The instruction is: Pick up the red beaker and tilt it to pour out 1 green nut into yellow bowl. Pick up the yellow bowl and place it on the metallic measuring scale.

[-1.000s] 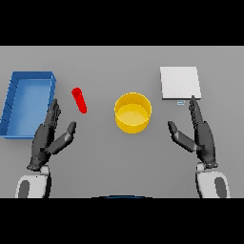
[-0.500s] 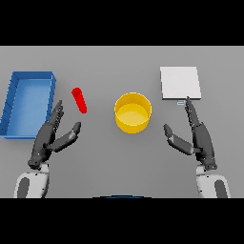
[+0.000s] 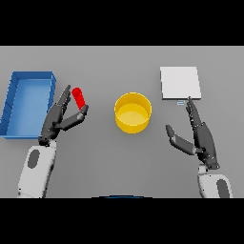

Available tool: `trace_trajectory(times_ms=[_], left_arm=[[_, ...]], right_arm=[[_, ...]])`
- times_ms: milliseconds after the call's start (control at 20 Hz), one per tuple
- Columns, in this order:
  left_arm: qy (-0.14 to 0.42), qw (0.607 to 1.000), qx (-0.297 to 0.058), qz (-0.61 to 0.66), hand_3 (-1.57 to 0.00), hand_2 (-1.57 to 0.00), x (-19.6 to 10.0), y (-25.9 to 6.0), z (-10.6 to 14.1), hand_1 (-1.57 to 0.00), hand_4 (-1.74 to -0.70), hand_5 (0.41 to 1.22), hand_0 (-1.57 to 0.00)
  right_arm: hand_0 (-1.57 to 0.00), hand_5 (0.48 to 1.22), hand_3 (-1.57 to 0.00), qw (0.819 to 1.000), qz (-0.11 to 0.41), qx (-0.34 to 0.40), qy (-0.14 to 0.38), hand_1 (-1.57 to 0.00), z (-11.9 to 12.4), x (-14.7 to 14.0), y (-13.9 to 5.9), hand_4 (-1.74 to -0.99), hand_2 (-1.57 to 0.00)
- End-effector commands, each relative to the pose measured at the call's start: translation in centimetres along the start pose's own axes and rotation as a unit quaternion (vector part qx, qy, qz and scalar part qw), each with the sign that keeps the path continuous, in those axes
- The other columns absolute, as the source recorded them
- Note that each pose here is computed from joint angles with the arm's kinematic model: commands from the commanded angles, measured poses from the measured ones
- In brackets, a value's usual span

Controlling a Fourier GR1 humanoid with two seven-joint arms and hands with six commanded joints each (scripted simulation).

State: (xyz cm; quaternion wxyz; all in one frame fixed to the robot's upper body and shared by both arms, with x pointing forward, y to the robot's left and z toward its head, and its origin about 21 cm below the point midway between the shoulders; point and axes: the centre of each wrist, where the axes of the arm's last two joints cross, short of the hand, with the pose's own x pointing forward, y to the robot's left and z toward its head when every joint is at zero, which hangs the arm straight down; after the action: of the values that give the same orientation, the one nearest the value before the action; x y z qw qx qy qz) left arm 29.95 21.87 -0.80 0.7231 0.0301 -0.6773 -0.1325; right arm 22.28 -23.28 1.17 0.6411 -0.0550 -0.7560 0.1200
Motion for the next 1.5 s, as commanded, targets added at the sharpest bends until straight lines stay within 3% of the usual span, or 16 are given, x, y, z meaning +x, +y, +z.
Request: trace_trajectory(times_ms=[0,500,850,950,1050,1100,1200,1300,1450], left_arm=[[-0.003,1.0,-0.005,-0.003,0.0,0.0,0.0,0.0,-0.6,0.0,-1.19,0.641,0.0],[0.007,1.0,0.004,-0.027,0.0,0.0,0.2,-1.2,-4.9,0.0,-1.21,0.673,0.0],[-0.021,0.999,0.014,0.032,-0.04,-0.05,-1.1,-2.1,-6.2,-0.01,-1.33,0.738,0.0],[-0.024,0.998,0.024,0.044,-0.25,-0.29,-1.5,-2.6,-6.4,-0.23,-1.4,0.787,-0.21],[-0.023,0.998,0.042,0.03,-0.73,-0.66,-1.5,-3.6,-6.6,-0.59,-1.47,0.943,-0.55],[-0.018,0.999,0.048,0.013,-0.88,-0.84,-1.2,-3.3,-6.9,-0.78,-1.52,0.999,-0.76],[-0.019,0.999,0.045,-0.013,-1.06,-1.11,-0.9,-3.4,-7.2,-1.07,-1.59,1.079,-1.05],[-0.026,0.999,0.042,-0.011,-1.15,-1.27,-0.8,-3.6,-7.2,-1.25,-1.64,1.13,-1.24],[-0.027,0.999,0.038,-0.015,-1.36,-1.42,-0.8,-3.8,-6.9,-1.41,-1.54,1.174,-1.4]], right_arm=[[0.0,0.626,0.0,1.0,0.006,-0.003,0.007,0.0,-0.2,0.0,-0.3,-1.222,0.0],[0.0,0.639,0.0,1.0,-0.005,-0.002,-0.001,0.0,0.5,0.4,0.1,-1.24,0.0],[0.0,0.644,0.0,1.0,-0.007,-0.005,0.013,0.0,0.2,0.4,-0.1,-1.244,0.0],[0.0,0.645,0.0,1.0,-0.004,-0.006,0.011,0.0,0.3,0.5,-0.1,-1.24,0.0],[0.0,0.648,0.0,1.0,-0.002,-0.012,0.012,0.0,0.5,0.3,-0.3,-1.237,0.0],[0.0,0.648,0.0,1.0,-0.006,-0.01,0.014,0.0,0.8,0.3,-0.3,-1.239,0.0],[0.0,0.648,0.0,1.0,-0.005,-0.015,0.015,0.0,0.6,0.2,-0.7,-1.239,0.0],[0.0,0.65,0.0,1.0,-0.002,-0.013,0.01,0.0,0.6,0.2,-0.7,-1.242,0.0],[0.0,0.644,0.0,1.0,-0.015,-0.01,0.013,0.0,0.3,0.1,-0.2,-1.255,0.0]])
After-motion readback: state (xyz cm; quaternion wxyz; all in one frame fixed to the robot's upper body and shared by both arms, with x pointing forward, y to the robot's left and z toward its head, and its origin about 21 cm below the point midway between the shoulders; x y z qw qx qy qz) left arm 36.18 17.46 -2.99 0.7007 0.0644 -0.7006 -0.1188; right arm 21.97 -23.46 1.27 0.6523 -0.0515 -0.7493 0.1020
